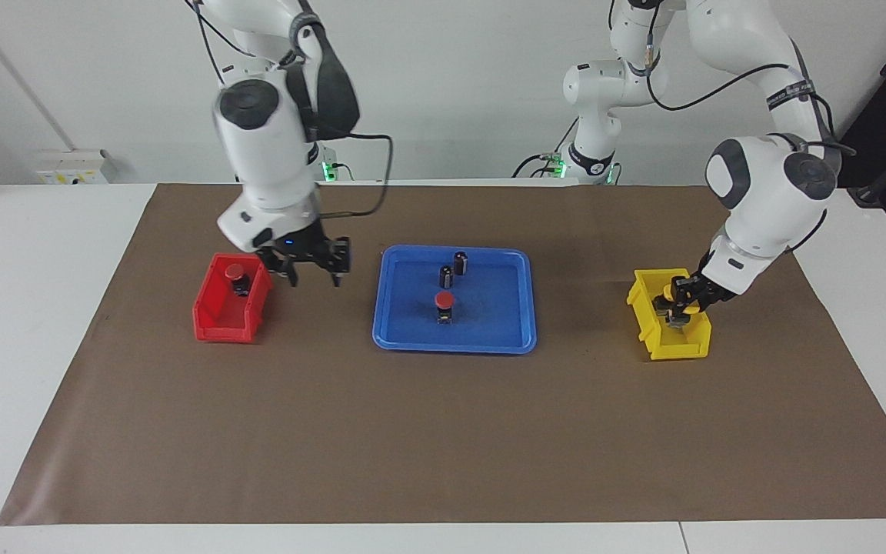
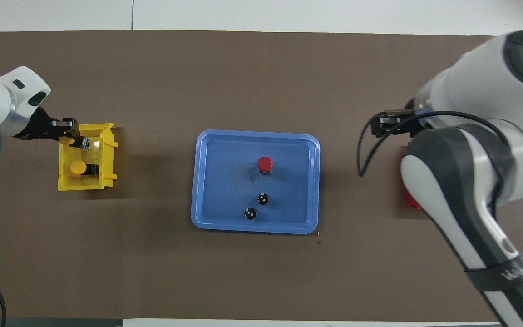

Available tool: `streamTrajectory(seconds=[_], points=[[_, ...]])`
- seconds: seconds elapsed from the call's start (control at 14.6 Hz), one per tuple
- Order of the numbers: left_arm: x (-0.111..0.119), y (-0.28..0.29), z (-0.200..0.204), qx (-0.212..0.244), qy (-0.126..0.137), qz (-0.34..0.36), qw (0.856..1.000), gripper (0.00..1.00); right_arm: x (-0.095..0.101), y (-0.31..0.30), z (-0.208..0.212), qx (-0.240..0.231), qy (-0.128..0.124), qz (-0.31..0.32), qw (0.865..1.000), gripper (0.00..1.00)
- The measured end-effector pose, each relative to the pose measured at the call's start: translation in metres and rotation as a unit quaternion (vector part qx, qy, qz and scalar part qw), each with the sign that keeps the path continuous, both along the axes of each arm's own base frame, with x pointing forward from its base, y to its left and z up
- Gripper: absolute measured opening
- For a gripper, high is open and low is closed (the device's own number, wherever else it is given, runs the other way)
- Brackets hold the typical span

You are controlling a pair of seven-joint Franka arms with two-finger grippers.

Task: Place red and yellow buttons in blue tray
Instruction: 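Lift a yellow button with the left gripper while the right gripper returns, then place the yellow button in the tray while the right gripper grasps a red button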

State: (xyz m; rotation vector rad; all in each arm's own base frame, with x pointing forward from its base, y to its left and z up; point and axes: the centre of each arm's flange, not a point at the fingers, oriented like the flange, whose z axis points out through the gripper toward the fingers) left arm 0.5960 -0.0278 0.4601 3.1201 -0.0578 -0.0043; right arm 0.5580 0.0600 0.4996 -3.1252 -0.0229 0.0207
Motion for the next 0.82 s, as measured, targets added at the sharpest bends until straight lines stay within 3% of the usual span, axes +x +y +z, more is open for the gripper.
streamTrajectory(seconds=[0.14,0.27,0.41,0.69,0.82], points=[[0.003,-0.002,0.03,-0.001,-0.011,-0.001,1.0,0.41,-0.034,-0.053,-0.023,0.004,0.019,0.019,1.0,0.71],[0.003,-0.019,0.038,-0.009,-0.01,0.01,1.0,0.41,-0.058,-0.074,-0.052,0.006,0.015,0.037,0.999,0.68],[-0.005,-0.085,0.033,-0.019,-0.011,0.017,1.0,0.41,-0.074,-0.081,-0.08,0.007,0.011,0.045,0.999,0.67],[-0.047,-0.251,0.003,-0.055,-0.032,-0.002,0.998,0.41,-0.08,-0.096,-0.1,0.004,-0.011,0.046,0.999,0.64],[-0.06,-0.294,-0.013,-0.07,-0.038,-0.013,0.997,0.41,-0.08,-0.098,-0.107,0.003,-0.016,0.044,0.999,0.64]])
